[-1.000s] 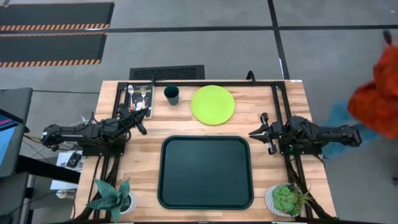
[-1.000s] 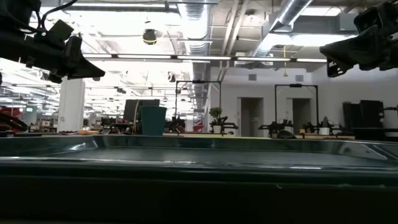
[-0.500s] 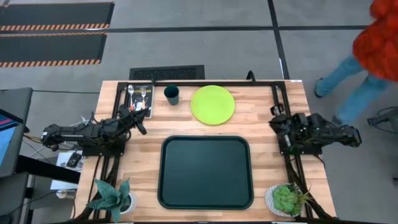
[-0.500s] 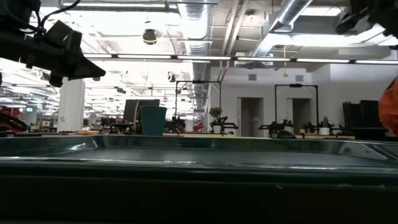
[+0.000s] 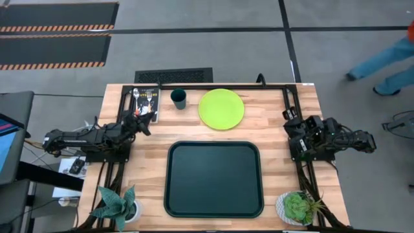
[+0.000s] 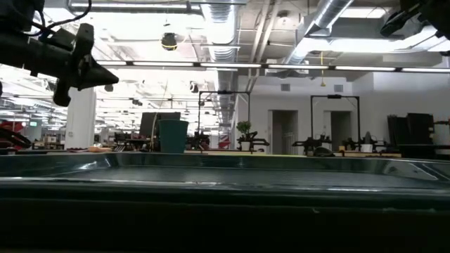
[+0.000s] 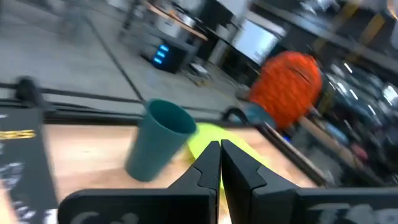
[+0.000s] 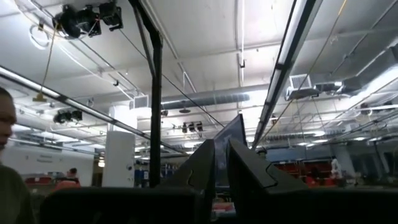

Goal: Pick and place plate/cup/fork/spoon on tray
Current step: Put the light green plate on the green serving tray

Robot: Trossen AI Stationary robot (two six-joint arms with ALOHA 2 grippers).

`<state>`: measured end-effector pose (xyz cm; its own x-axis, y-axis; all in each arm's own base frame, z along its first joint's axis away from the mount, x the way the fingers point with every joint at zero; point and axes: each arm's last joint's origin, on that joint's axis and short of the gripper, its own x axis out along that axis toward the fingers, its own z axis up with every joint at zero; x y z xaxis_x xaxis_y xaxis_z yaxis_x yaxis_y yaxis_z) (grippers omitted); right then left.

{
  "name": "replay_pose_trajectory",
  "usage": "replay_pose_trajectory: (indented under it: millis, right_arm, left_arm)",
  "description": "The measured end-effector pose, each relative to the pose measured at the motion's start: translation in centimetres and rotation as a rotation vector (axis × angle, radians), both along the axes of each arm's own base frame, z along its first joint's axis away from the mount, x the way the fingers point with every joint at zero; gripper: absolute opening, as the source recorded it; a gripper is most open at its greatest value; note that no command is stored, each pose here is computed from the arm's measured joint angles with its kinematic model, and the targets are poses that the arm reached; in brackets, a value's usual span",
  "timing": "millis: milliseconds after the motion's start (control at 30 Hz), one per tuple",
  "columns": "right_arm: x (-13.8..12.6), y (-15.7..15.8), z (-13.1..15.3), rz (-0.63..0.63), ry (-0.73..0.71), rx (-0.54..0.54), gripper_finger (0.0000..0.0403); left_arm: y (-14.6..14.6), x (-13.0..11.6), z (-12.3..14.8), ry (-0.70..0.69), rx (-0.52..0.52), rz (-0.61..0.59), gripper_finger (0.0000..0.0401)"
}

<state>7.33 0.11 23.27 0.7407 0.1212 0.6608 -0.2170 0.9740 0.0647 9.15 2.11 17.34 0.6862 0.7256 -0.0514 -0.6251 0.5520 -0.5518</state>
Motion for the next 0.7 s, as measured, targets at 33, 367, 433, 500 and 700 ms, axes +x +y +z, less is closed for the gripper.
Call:
replay_pose_trajectory:
  millis: [33,367,433,500,700]
  right_arm:
    - [0.0,0.0,0.0,0.024,0.006,0.026,0.0071]
    - [0.9,-0.5,-0.1,0.028,0.054,0.261,0.0071]
    - [1.0,-0.8,0.4,-0.054,0.042,0.312,0.0071]
    - [1.3,-1.0,1.5,-0.139,0.042,0.331,0.0071]
    - [3.1,-1.2,6.8,-0.258,0.135,0.244,0.0095]
  left_arm:
    - [0.1,-0.1,0.0,-0.016,-0.014,0.026,0.0000]
    - [0.2,-0.3,-0.3,0.052,0.016,0.101,0.0000]
    - [0.1,-0.2,0.1,0.054,0.026,0.047,0.0000]
    - [0.0,-0.2,0.5,0.041,0.026,0.001,0.0005]
    - [-0.2,-0.1,2.4,-0.048,0.085,-0.086,0.0082]
